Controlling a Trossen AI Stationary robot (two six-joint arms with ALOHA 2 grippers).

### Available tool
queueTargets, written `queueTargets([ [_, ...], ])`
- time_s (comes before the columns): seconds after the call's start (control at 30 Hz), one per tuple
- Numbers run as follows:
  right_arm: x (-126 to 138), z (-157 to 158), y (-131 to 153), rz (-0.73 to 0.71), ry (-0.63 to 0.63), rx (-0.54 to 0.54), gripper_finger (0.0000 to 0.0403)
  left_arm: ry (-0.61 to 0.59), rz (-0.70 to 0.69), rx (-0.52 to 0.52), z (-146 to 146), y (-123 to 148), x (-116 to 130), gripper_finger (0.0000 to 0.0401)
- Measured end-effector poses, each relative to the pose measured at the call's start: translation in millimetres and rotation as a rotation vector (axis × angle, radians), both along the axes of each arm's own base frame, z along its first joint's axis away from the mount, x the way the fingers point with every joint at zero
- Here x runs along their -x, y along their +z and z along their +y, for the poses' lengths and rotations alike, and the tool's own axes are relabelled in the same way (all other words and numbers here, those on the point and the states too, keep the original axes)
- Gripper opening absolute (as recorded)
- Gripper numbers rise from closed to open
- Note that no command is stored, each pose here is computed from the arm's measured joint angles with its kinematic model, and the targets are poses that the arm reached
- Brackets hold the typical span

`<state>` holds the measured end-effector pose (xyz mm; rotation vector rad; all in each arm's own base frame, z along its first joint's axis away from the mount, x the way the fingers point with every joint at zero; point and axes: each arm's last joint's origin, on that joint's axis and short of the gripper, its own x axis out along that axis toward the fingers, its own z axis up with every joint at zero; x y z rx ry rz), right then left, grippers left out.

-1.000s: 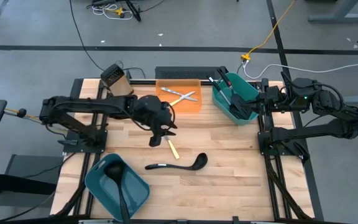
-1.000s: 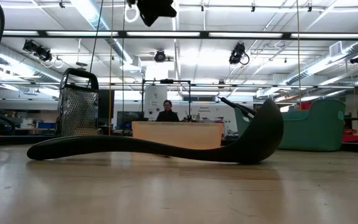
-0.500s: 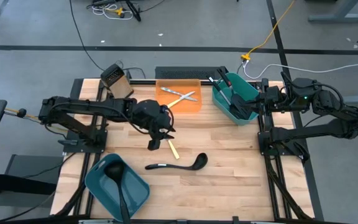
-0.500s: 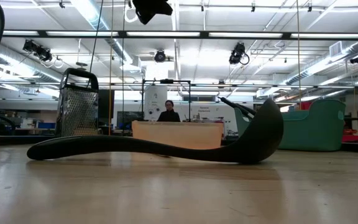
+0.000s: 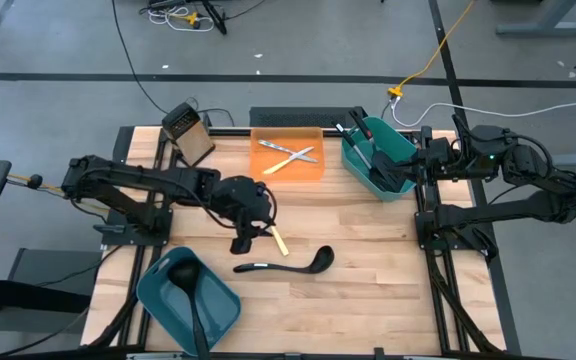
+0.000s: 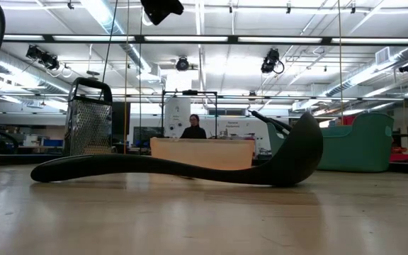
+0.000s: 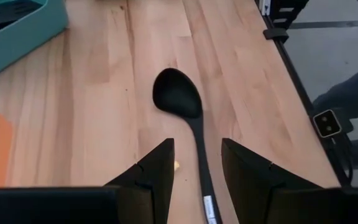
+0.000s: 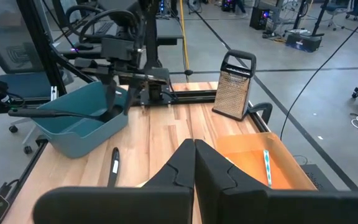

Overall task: Pick & Place Kitchen Items
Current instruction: Put the black ladle into the blue bin

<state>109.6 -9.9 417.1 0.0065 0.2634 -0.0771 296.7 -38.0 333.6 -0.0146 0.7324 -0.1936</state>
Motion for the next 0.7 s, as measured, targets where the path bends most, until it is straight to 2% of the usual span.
queueTargets([
  [0.7,0,0,0,0.007,0.01,0.025,0.0005,-0.077,0.008,0.018,-43,0,8,0.0139],
])
